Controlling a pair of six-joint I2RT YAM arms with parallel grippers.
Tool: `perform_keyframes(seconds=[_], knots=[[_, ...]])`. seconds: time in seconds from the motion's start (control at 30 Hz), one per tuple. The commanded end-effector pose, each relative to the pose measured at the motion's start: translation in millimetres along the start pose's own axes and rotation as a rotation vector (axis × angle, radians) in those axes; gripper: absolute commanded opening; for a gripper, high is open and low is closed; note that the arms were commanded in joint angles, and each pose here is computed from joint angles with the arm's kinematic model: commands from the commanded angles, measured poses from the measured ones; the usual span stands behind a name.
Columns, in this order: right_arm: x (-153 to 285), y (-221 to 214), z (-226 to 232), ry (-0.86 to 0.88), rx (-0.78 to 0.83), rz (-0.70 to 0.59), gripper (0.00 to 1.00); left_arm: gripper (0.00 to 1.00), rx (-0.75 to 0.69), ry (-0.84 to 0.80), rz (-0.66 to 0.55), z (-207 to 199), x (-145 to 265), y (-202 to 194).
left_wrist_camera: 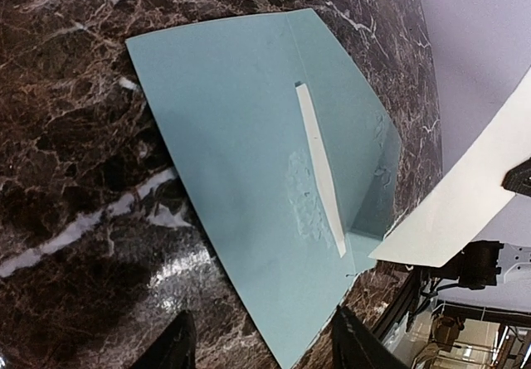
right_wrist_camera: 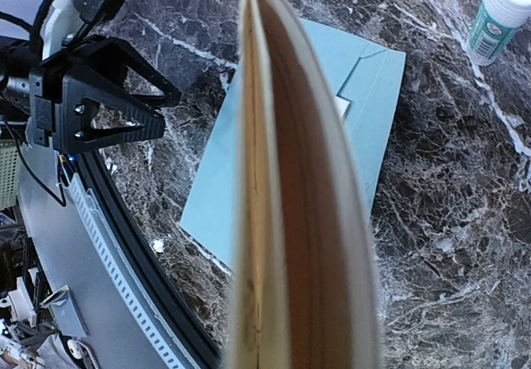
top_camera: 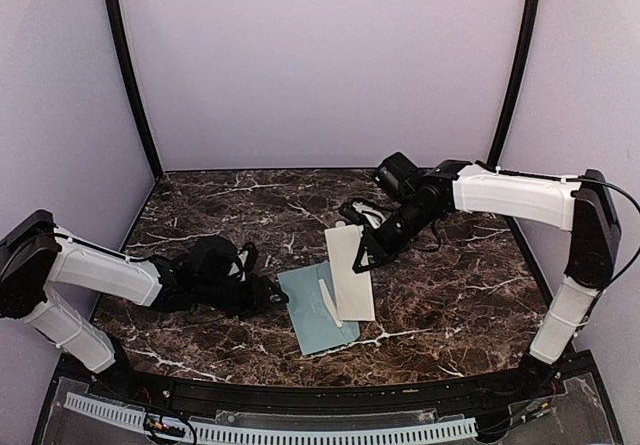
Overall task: Place the letter into the envelope and seal it
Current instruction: Place the letter in the envelope.
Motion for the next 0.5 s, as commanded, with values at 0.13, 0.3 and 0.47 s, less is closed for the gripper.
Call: perform_keyframes(seconds=[0.13, 0.3, 0.47], knots=[[-8, 1, -22, -0.111, -0.051, 0.036, 0.0, 0.54, -0.013, -0.03, 0.047, 2, -14, -4], [-13, -1, -30, -0.14, -0.074, 0.055, 0.0, 0.53, -0.017, -0.031, 0.06, 4, -19, -5], [-23, -5, -36, -0.145, -0.092, 0.077, 0.0, 0.49, -0.022, -0.03, 0.085, 5, -27, -6]])
Point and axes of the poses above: each gripper's point midway between its finger pads, its own x axis back along the fingers, its own z axis along the line the jaws close on, y = z × x, the point moved 5 cm from there along x, back along the fingers, and after that the axes turned 2 degrees about x, right-handed, at the moved point
